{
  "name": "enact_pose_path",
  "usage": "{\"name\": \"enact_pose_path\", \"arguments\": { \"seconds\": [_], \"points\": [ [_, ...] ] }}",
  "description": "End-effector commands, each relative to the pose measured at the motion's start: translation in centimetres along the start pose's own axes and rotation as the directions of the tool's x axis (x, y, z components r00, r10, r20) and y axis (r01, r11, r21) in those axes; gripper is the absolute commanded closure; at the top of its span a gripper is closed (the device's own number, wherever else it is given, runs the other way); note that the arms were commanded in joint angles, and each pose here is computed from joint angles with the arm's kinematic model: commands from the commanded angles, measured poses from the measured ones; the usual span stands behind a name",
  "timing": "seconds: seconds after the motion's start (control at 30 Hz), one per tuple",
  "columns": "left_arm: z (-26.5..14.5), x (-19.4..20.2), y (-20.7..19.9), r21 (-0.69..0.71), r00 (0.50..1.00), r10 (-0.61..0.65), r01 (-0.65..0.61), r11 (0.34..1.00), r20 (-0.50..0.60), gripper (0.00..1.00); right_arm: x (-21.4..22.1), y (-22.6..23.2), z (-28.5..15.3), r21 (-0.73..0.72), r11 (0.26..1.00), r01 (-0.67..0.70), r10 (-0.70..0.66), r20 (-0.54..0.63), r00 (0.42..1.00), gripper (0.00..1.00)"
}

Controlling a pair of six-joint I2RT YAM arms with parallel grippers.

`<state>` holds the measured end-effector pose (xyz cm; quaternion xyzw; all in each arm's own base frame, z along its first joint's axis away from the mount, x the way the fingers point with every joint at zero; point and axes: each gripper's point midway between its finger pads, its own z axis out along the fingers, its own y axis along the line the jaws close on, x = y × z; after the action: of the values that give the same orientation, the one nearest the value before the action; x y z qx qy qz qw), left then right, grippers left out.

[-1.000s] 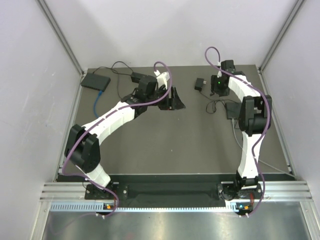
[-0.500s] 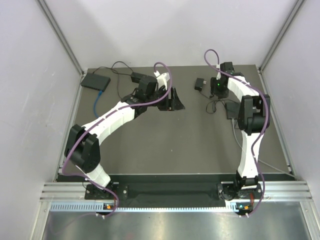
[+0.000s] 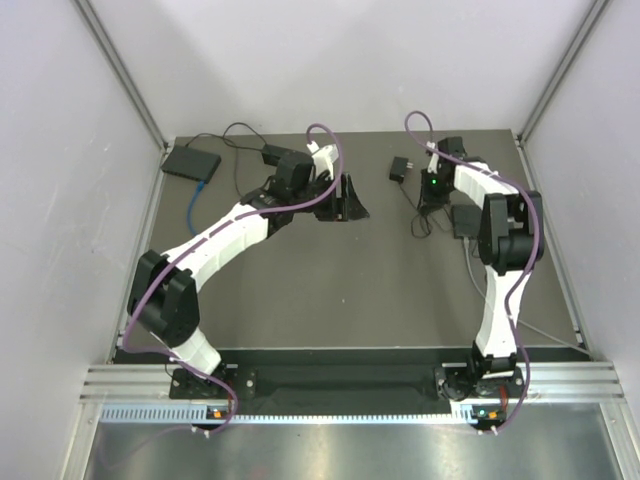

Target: Pull the plug from the switch port

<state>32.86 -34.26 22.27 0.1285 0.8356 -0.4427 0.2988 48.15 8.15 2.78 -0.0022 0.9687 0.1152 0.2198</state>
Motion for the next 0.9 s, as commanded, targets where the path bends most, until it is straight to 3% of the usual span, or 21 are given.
{"name": "enact_pose_path", "arguments": {
  "seconds": [0.0, 0.03, 0.17, 0.2, 0.27, 0.43, 0.5, 0.53, 0.63, 0.87],
  "points": [
    [-1.7, -1.7, -2.1, 0.039, 0.997, 0.049, -0.051, 0.998, 0.062, 0.29, 1.8, 3.6, -1.3, -0.093, 0.995, 0.033, -0.035, -0.018, 0.999, 0.88],
    [-1.7, -1.8, -2.2, 0.040, 0.997, 0.048, -0.051, 0.998, 0.064, 0.29, 2.3, 4.4, -1.6, -0.116, 0.993, 0.033, -0.036, -0.024, 0.999, 0.94],
    [-1.9, -2.3, -2.3, 0.030, 0.995, 0.045, -0.048, 0.998, 0.087, 0.30, 6.9, 9.3, -3.1, -0.219, 0.974, 0.057, -0.076, -0.080, 0.994, 0.98],
    [-1.9, -2.5, -2.2, 0.023, 0.994, 0.044, -0.046, 0.999, 0.096, 0.30, 6.8, 10.6, -4.7, -0.240, 0.968, 0.080, -0.093, -0.041, 0.995, 0.99],
    [-1.9, -3.0, -2.5, 0.033, 0.992, 0.040, -0.044, 0.998, 0.119, 0.30, 9.4, 12.4, -5.6, -0.260, 0.961, 0.095, -0.114, -0.056, 0.992, 1.00],
    [-1.1, -3.7, -2.6, 0.050, 0.991, 0.024, -0.031, 0.998, 0.135, 0.31, 10.6, 14.0, -10.3, -0.307, 0.947, 0.092, -0.091, 0.017, 0.996, 0.95],
    [-0.3, -3.8, -2.4, 0.054, 0.992, 0.012, -0.019, 0.998, 0.128, 0.32, 10.1, 12.8, -11.4, -0.244, 0.966, 0.084, -0.071, 0.060, 0.996, 0.85],
    [0.0, -3.9, -2.3, 0.056, 0.992, 0.007, -0.014, 0.998, 0.127, 0.32, 9.7, 11.7, -11.6, -0.183, 0.980, 0.077, -0.063, 0.077, 0.995, 0.73],
    [1.4, -4.0, -2.3, 0.057, 0.994, 0.010, -0.017, 0.998, 0.112, 0.32, 8.0, 9.3, -13.3, -0.096, 0.994, 0.046, -0.031, 0.151, 0.988, 0.63],
    [6.2, -5.1, -4.5, 0.046, 0.988, 0.084, -0.091, 0.995, 0.127, 0.33, 5.0, -1.1, -17.0, 0.129, 0.973, -0.192, 0.144, 0.312, 0.939, 0.62]
  ]
}}
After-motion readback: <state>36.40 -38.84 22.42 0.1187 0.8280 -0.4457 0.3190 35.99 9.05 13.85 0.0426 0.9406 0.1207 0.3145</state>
